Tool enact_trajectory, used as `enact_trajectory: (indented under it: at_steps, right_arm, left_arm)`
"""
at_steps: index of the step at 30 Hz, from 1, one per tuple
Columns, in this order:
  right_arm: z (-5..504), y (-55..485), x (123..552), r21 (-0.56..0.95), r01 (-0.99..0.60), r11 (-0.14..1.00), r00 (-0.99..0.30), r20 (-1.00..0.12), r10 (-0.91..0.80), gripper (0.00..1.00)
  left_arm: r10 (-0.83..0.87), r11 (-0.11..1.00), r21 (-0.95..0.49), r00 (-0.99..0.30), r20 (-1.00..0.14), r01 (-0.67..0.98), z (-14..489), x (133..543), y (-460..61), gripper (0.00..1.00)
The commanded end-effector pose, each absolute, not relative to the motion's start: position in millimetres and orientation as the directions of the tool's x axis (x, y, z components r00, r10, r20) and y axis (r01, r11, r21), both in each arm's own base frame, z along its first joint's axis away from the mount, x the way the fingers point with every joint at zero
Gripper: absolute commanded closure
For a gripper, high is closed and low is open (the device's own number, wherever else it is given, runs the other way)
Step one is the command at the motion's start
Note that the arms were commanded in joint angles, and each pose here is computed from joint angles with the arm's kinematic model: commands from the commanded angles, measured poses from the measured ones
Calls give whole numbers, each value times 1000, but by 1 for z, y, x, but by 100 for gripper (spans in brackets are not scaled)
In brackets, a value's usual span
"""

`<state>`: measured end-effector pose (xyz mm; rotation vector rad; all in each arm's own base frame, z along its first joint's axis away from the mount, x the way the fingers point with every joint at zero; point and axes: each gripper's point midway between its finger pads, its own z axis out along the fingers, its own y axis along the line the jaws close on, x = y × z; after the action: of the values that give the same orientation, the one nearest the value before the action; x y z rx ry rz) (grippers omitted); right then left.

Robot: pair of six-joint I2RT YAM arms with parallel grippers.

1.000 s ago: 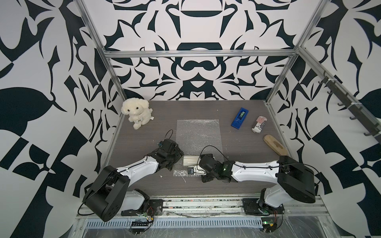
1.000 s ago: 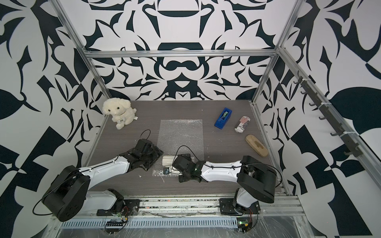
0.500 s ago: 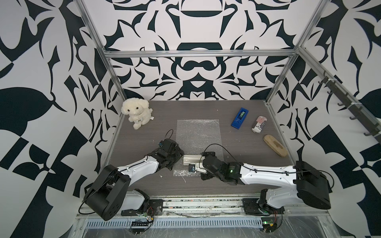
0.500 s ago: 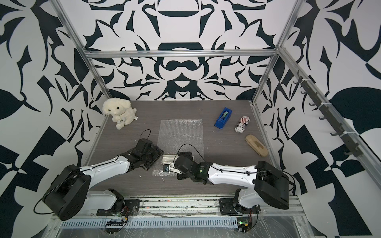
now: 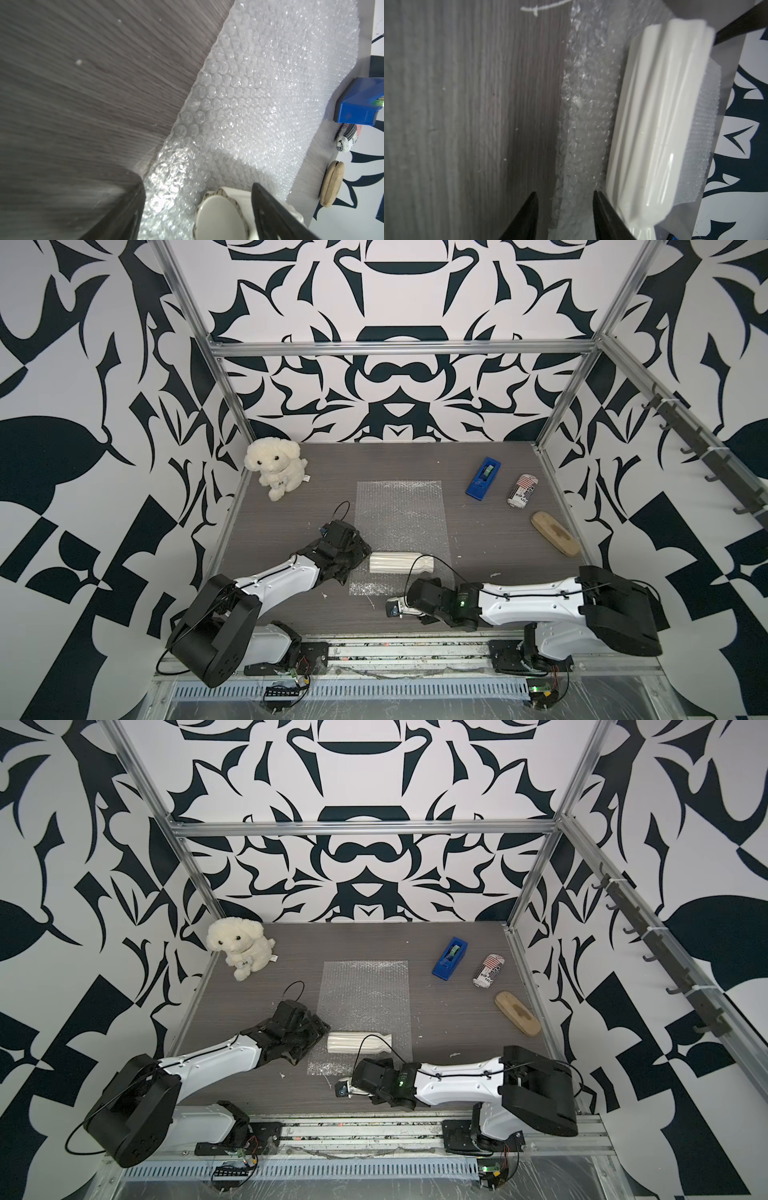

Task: Wrap vases in bubble wrap
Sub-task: Wrap the vase in bubble wrap.

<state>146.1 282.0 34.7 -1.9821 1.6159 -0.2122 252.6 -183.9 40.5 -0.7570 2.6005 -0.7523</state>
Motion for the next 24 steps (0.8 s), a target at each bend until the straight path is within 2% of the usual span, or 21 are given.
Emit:
enact_trajectory:
  at_steps: [1, 7, 11, 16, 17, 18, 20, 24]
  right_arm:
    - [38, 286, 151, -539, -835, -109, 264, -219, -939, 53]
    - [32, 286, 162, -588, -800, -122, 273, -175, -946, 53]
    - [25, 284, 163, -596, -792, -133, 277, -157, -948, 56]
    - [23, 285, 165, -613, -778, -137, 287, -155, -945, 66]
    - [23, 286, 166, -615, -776, -137, 289, -154, -945, 68]
    - [23, 286, 166, -617, -774, -138, 290, -152, -945, 73]
    - [23, 287, 168, -626, -768, -136, 290, -150, -945, 76]
    - [29, 290, 171, -646, -753, -123, 292, -160, -943, 92]
  left_arm:
    - [-549, 751, -530, -819, -171, -393, 36, 243, -175, 17]
    - [-536, 756, -548, -819, -204, -358, 48, 246, -175, 16]
    - [-534, 761, -551, -813, -234, -341, 54, 249, -173, 16]
    - [-502, 785, -549, -814, -293, -287, 71, 254, -172, 16]
    - [-490, 795, -542, -816, -307, -273, 75, 256, -172, 12]
    - [-471, 808, -533, -820, -326, -251, 82, 258, -172, 11]
    - [-432, 836, -506, -823, -368, -212, 93, 261, -169, 10]
    - [-348, 879, -462, -823, -448, -120, 114, 267, -168, 9]
